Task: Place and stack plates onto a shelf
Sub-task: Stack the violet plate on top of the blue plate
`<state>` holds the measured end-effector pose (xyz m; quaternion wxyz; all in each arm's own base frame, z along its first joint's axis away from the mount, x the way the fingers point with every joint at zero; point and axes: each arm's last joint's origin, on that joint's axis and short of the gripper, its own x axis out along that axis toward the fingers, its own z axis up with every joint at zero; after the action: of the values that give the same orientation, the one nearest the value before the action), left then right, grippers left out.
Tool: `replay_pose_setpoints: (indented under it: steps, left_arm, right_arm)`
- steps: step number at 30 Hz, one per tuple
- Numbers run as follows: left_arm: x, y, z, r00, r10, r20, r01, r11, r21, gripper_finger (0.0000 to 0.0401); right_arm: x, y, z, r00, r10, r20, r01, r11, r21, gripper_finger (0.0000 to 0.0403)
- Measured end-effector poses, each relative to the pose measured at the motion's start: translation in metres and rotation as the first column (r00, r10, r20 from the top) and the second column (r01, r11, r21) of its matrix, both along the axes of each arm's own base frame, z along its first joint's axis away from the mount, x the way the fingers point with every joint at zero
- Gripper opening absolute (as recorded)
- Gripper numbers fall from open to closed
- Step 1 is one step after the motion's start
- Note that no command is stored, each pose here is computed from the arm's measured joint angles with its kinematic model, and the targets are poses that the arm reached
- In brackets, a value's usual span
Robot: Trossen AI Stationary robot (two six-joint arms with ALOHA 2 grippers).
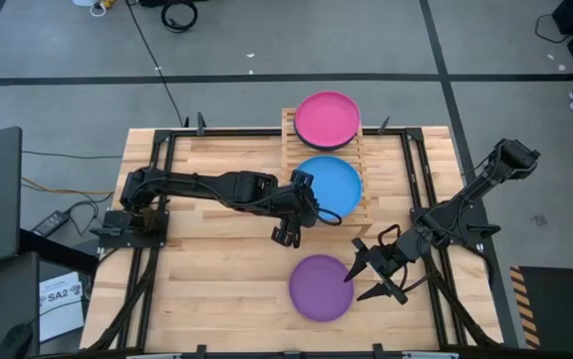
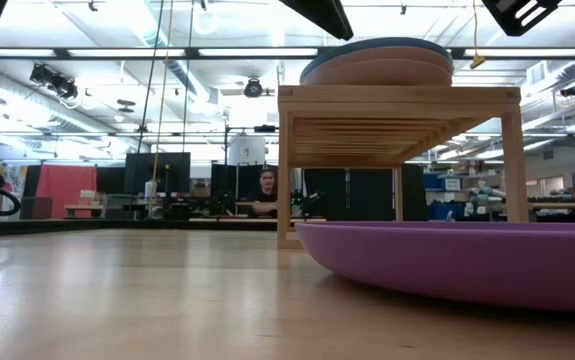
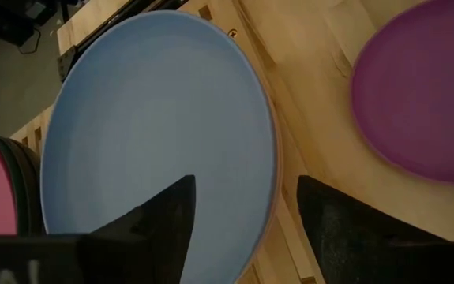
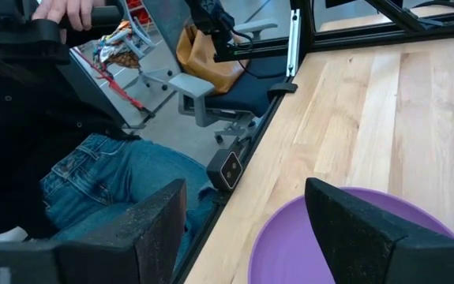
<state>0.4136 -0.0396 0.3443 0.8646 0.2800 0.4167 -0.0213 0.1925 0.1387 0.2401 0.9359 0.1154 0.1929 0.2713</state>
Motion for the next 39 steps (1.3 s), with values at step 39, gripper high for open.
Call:
replay_pose_setpoints:
  steps: [39]
  left_arm:
    - [0.0,0.0,0.0,1.0,0.001,0.004,-0.001,1.0,-0.001,0.0228]
  right_arm:
    - [-0.025,0.035,-0.041,0.986,0.13,-0.101,-0.159,0.907,-0.391,0.0236]
